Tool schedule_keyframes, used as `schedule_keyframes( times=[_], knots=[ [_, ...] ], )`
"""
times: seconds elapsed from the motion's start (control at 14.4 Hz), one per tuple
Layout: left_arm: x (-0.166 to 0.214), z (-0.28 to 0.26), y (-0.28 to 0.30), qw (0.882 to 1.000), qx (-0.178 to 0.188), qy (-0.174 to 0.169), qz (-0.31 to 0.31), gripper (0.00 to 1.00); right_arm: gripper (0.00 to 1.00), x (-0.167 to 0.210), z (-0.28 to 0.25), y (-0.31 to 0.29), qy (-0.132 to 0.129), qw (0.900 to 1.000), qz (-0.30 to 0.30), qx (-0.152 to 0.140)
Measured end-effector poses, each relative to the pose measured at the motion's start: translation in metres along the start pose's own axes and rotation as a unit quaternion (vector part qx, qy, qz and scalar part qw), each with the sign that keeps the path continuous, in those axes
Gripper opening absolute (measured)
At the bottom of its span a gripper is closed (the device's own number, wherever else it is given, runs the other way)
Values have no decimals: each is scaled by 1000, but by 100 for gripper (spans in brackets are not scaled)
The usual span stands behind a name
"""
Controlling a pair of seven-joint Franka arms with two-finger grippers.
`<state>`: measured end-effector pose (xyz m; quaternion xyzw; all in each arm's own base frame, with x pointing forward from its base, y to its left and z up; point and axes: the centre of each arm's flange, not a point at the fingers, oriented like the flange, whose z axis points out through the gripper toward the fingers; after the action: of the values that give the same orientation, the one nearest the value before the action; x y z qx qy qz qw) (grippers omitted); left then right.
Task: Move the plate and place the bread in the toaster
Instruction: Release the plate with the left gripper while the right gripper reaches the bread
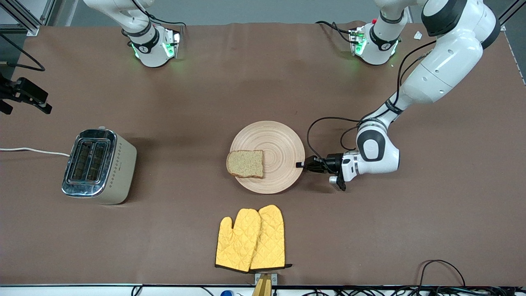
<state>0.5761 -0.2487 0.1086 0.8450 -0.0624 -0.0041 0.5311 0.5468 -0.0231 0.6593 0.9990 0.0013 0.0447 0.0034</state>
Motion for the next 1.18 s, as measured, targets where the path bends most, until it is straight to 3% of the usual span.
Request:
schedule_keyframes(
  times=[0.21,0.42,0.77,0.97,1.18],
  knots=[
    [-1,1,-1,1000,0,0,0,10,100,0,0,0,0,1000,0,0],
    [0,1,1,1000,-4,4,-3,19,100,1,4,-8,-4,1000,-8,1],
    [20,-31,-1,999,1,37,-10,69,100,29,79,-59,-58,997,-51,8],
    [50,-87,0,997,13,78,-14,98,100,57,138,-112,-56,996,-51,51],
    [80,-152,0,994,64,88,-11,100,100,66,184,-181,-64,995,4,80]
  ],
)
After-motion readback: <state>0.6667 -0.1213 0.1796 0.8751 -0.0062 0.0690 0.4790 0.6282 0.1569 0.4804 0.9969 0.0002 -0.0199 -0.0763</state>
